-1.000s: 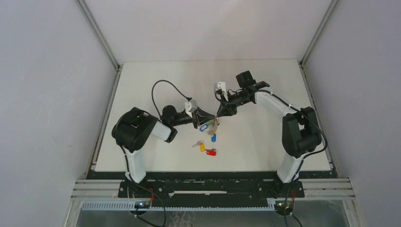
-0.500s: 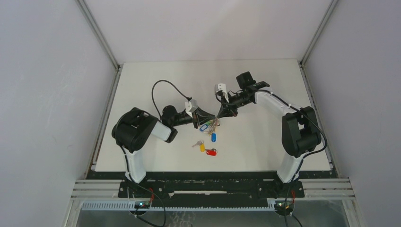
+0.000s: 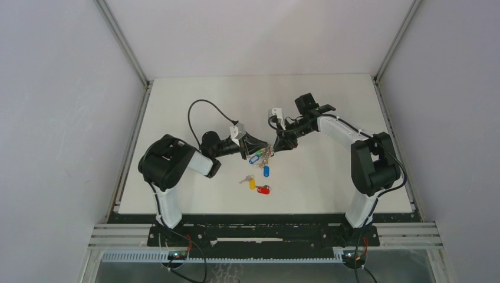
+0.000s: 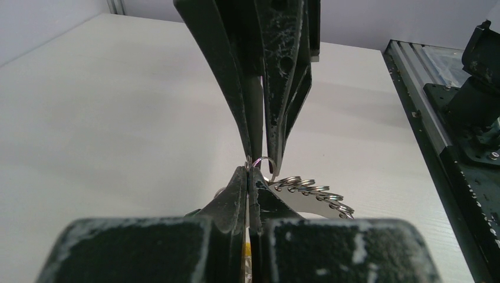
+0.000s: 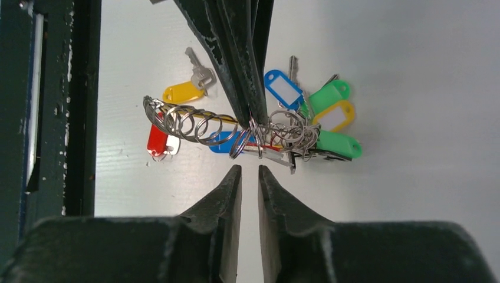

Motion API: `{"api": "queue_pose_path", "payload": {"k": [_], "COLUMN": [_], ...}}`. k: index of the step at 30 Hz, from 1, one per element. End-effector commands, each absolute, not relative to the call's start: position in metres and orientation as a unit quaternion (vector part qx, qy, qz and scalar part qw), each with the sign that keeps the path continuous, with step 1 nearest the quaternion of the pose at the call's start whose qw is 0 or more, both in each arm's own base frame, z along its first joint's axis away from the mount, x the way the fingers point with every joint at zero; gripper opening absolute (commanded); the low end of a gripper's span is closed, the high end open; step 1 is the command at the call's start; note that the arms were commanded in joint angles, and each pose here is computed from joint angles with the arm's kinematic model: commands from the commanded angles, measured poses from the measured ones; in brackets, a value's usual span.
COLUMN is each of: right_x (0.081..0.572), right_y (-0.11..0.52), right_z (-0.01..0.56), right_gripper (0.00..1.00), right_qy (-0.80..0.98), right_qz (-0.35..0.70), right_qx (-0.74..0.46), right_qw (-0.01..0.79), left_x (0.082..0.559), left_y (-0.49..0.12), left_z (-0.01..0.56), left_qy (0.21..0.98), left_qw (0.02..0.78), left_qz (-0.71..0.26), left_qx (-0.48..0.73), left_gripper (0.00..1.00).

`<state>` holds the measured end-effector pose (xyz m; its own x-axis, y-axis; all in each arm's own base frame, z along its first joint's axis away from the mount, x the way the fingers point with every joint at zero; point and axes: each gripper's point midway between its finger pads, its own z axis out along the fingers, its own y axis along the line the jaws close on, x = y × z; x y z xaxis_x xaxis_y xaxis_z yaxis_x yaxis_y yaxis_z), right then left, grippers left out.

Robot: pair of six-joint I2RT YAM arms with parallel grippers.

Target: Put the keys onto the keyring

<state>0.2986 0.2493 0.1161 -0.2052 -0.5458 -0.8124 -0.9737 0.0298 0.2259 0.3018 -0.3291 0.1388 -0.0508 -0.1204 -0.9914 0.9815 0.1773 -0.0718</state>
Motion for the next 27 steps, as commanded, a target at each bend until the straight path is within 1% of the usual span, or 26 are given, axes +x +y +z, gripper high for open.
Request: {"api": "queue_pose_path", "payload": {"k": [1, 7, 15, 19, 27], "right_x": [0.309, 0.312, 0.313, 0.310, 0.307], "right_y": [0.251, 0.255, 0.260, 0.262, 0.263], "right_z": [0.133, 0.140, 0.147, 0.148, 0.149], "right_gripper": [0.18, 0.23, 0.25, 0.24, 0.19], "right_qy": [0.655, 0.641, 0.626, 0.620, 0.619], "right_qz": [0.385, 0.388, 0.395, 0.401, 0.405], "right_qx": [-0.573, -0.579, -0.584, -0.589, -0.592], "right_qw": [0.307, 0.322, 0.332, 0.327, 0.321], "left_x": [0.300, 0.298, 0.298, 0.298, 0.299], "left_y": [-0.327, -0.328, -0.329, -0.329, -0.330], "left_z": [0.168, 0.168, 0.167, 0.167, 0.166], "left_qy": [0.495, 0.493, 0.492, 0.493, 0.494], "left_qw": [0.584, 0.579, 0.576, 0.576, 0.576], "left_qz": [-0.495, -0.500, -0.503, -0.503, -0.503], "left_qx": [0.411, 0.415, 0.416, 0.415, 0.414], "left_gripper": [0.00, 0.00, 0.00, 0.00, 0.00]}}
